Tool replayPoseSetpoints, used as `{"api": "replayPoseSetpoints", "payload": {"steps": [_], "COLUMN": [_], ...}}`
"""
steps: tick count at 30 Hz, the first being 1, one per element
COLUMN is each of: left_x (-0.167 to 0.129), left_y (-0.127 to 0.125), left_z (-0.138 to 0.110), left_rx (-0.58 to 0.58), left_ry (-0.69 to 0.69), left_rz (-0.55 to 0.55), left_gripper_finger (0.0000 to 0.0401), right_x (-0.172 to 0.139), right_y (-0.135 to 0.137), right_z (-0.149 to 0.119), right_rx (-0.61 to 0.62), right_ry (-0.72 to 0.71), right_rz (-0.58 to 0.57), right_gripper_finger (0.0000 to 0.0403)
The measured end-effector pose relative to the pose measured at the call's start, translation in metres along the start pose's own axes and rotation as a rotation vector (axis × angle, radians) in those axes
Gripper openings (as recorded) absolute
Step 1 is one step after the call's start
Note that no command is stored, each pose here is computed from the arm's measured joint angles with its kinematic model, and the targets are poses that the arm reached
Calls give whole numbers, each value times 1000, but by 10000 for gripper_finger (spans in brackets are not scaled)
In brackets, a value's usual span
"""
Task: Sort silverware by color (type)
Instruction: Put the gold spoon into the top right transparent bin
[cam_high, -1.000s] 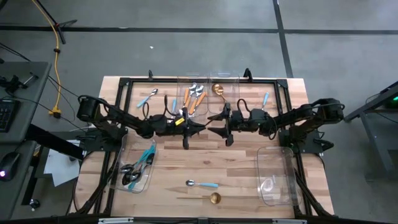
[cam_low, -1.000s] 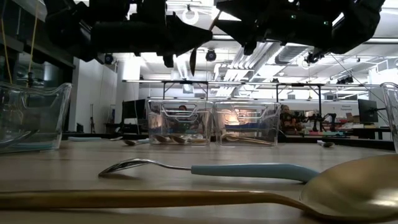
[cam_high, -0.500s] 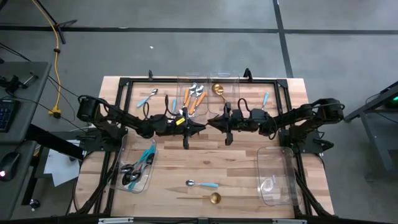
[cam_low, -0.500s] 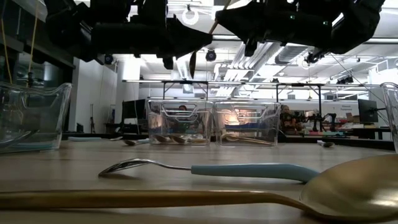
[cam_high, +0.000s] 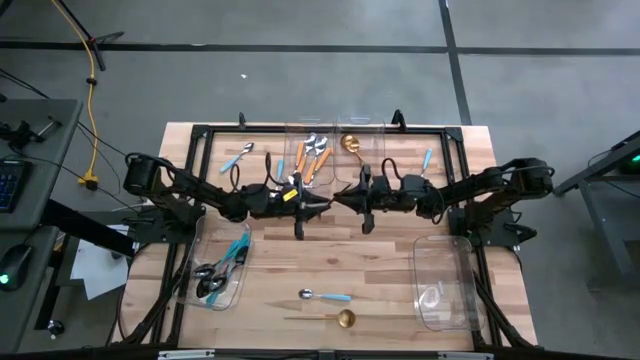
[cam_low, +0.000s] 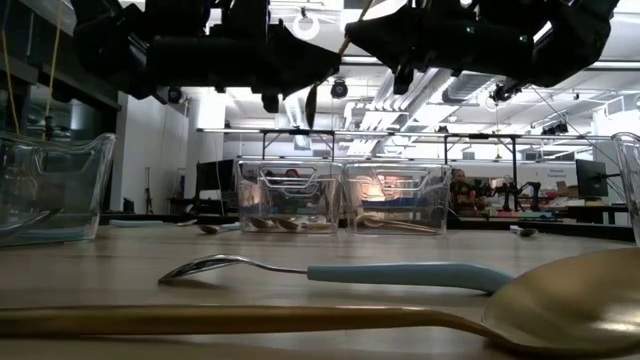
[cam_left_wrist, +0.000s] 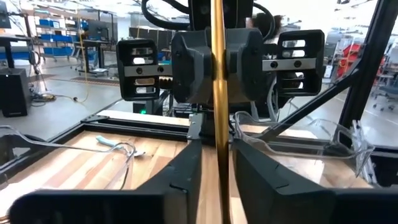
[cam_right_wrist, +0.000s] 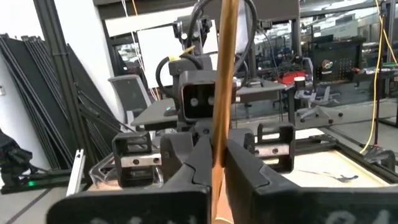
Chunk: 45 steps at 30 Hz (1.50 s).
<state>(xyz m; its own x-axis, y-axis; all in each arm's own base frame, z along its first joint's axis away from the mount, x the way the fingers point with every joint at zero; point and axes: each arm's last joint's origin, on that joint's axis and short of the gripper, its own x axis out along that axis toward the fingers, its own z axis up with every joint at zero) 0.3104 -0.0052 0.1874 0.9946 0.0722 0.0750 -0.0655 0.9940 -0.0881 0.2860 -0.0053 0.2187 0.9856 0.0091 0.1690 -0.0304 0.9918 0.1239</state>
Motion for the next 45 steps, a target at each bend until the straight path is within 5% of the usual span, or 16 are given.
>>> {"api": "replayPoseSetpoints", "payload": {"steps": [12, 25, 39, 45], "left_x": [-30, -100, -105, -105], "left_y": [1, 10, 11, 11], "left_z": [41, 46, 41, 41], "left_rx": [79, 55, 56, 51], "left_ry": [145, -30, 5, 4], "left_rz": [70, 147, 150, 158], "left_gripper_finger": [147, 147, 145, 145], "right_x": [-21, -49, -63, -93], "right_y": [-1, 16, 10, 7], "right_z": [23, 43, 44, 41], "right_rx": [-86, -226, -204, -144], "right_ry": [150, 246, 342, 241], "right_rz": [-138, -319, -374, -359], "right_gripper_finger": [6, 6, 6, 6]}}
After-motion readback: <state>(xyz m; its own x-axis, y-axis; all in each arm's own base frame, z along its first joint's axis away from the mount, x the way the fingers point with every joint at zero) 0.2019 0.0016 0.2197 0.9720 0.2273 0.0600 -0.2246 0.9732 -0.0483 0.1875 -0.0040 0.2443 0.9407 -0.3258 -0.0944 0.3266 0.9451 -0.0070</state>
